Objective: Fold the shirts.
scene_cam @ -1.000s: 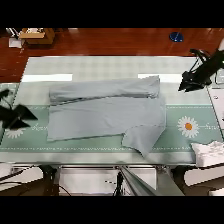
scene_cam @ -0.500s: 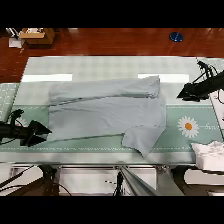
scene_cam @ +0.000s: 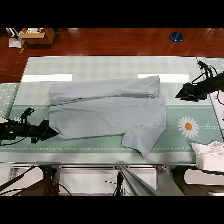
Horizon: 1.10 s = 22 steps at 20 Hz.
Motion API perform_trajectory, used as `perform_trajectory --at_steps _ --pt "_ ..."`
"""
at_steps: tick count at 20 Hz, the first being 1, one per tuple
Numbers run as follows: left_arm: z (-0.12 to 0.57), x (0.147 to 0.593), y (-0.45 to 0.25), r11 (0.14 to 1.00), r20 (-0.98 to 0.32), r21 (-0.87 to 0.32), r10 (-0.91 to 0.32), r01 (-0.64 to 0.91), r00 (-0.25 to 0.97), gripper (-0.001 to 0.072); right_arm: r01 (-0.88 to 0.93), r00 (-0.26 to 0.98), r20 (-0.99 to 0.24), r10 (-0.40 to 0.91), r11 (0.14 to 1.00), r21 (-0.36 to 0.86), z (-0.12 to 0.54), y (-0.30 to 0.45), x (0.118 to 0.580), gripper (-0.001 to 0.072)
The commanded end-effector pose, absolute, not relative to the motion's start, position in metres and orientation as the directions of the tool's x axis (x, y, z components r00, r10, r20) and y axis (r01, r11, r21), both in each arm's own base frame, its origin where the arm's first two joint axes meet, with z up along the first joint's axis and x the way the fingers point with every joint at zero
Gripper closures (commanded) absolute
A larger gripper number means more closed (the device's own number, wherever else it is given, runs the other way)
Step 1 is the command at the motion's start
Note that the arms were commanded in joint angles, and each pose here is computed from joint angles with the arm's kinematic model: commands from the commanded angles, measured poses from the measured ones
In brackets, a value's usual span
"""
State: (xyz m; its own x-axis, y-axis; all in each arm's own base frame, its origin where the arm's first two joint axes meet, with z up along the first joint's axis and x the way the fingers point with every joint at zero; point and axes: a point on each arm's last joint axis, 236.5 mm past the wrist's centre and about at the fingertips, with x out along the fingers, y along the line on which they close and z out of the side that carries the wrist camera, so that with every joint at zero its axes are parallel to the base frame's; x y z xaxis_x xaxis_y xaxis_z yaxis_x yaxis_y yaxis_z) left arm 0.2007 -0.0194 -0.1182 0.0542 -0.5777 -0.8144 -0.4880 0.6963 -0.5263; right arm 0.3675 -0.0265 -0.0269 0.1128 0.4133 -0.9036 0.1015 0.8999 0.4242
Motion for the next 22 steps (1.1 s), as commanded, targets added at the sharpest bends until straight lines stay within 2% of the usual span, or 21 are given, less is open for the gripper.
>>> perform_trajectory --at_steps 1,5,7,10,12,13,17,19,22 --pt "-0.123 0.2 -0.017 0.71 -0.827 -0.51 -0.559 -0.485 0.052 0.0687 0.134 -0.003 -0.915 0.403 0.907 0.399 -0.036 -0.037 0.334 0.0302" --pt "-0.12 0.197 -0.02 0.712 -0.816 -0.525 -0.576 -0.465 0.04 0.0686 0.328 0.029 -0.852 0.523 0.8 0.502 -0.054 -0.03 0.277 0.0302" --pt "-0.119 0.195 -0.021 0.718 -0.813 -0.532 -0.581 -0.449 0.034 0.0686 0.33 0.036 -0.852 0.523 0.798 0.504 -0.062 -0.018 0.248 0.0302" --pt "-0.119 0.195 -0.021 0.718 -0.813 -0.532 -0.581 -0.449 0.034 0.0687 0.336 0.129 -0.874 0.468 0.809 0.482 -0.07 -0.008 0.238 0.0279" --pt "-0.119 0.195 -0.021 0.718 -0.812 -0.532 -0.582 -0.449 0.033 0.0686 0.349 0.114 -0.871 0.478 0.801 0.486 -0.08 0.005 0.224 0.027" --pt "-0.119 0.195 -0.021 0.718 -0.812 -0.533 -0.582 -0.449 0.033 0.0687 0.354 0.096 -0.861 0.499 0.792 0.498 -0.085 0.014 0.216 0.0233" --pt "-0.119 0.195 -0.021 0.721 -0.812 -0.535 -0.583 -0.442 0.033 0.0686 0.356 0.127 -0.816 0.563 0.742 0.568 -0.093 0.05 0.22 0.023" --pt "-0.119 0.195 -0.022 0.723 -0.811 -0.538 -0.584 -0.433 0.031 0.0686 0.321 0.128 -0.822 0.554 0.761 0.563 -0.096 0.064 0.225 0.023" --pt "-0.119 0.195 -0.022 0.724 -0.811 -0.538 -0.584 -0.431 0.032 0.0687 0.329 0.116 -0.866 0.486 0.804 0.495 -0.107 0.077 0.23 0.0231"
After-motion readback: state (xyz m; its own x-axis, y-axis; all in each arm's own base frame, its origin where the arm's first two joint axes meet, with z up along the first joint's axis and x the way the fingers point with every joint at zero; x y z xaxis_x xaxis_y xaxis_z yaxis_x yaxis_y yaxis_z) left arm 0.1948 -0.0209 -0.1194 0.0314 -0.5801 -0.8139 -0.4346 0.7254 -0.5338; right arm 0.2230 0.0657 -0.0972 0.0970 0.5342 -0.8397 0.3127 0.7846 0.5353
